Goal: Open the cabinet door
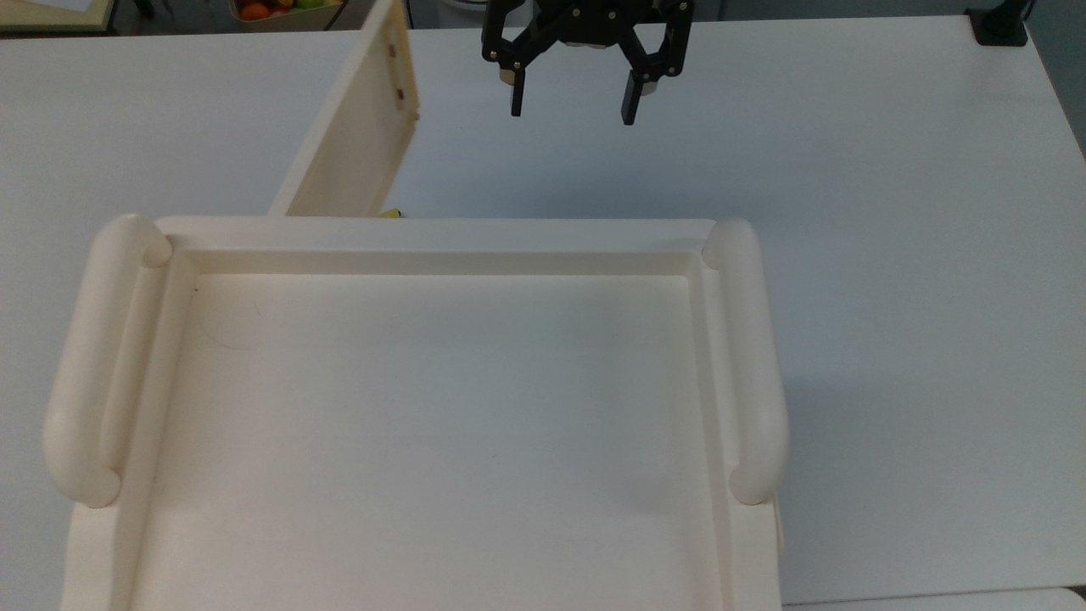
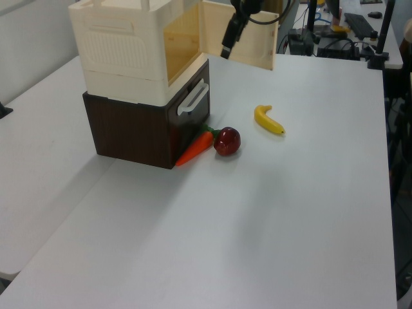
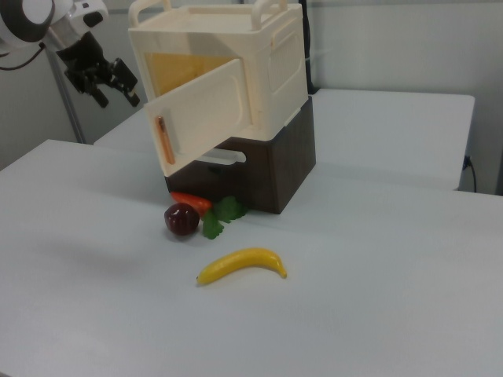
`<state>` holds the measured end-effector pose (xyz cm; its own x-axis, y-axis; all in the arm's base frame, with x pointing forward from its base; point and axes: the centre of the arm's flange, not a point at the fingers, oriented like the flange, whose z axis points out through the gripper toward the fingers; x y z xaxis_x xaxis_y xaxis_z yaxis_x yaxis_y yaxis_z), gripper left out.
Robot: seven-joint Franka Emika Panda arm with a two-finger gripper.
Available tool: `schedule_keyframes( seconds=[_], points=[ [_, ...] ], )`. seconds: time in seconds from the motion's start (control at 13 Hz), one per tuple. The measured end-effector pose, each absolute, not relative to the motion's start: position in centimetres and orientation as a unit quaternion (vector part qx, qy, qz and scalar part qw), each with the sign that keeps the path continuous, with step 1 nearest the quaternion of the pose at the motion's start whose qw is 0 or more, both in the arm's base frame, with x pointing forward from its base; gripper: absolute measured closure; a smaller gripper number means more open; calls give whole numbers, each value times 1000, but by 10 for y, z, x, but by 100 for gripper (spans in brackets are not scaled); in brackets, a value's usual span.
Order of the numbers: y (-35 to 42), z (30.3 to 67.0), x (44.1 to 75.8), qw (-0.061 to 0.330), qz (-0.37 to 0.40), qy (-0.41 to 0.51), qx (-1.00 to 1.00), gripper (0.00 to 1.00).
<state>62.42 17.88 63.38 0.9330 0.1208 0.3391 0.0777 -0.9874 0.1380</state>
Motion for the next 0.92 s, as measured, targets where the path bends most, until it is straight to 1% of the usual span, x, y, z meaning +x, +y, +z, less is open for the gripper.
schedule_keyframes(
  seconds=[0.08, 0.15, 0.38, 0.54, 0.69, 0.92],
  points=[
    [172, 625, 621, 68, 143, 48, 986, 0],
    [159, 613, 619, 72, 111, 46, 990, 0],
    [109, 585, 617, 46, 56, 26, 997, 0],
    [73, 573, 603, 39, 28, 12, 999, 0],
    [59, 568, 591, 42, 13, 2, 999, 0],
    [49, 565, 586, 44, 8, -6, 999, 0]
  ],
)
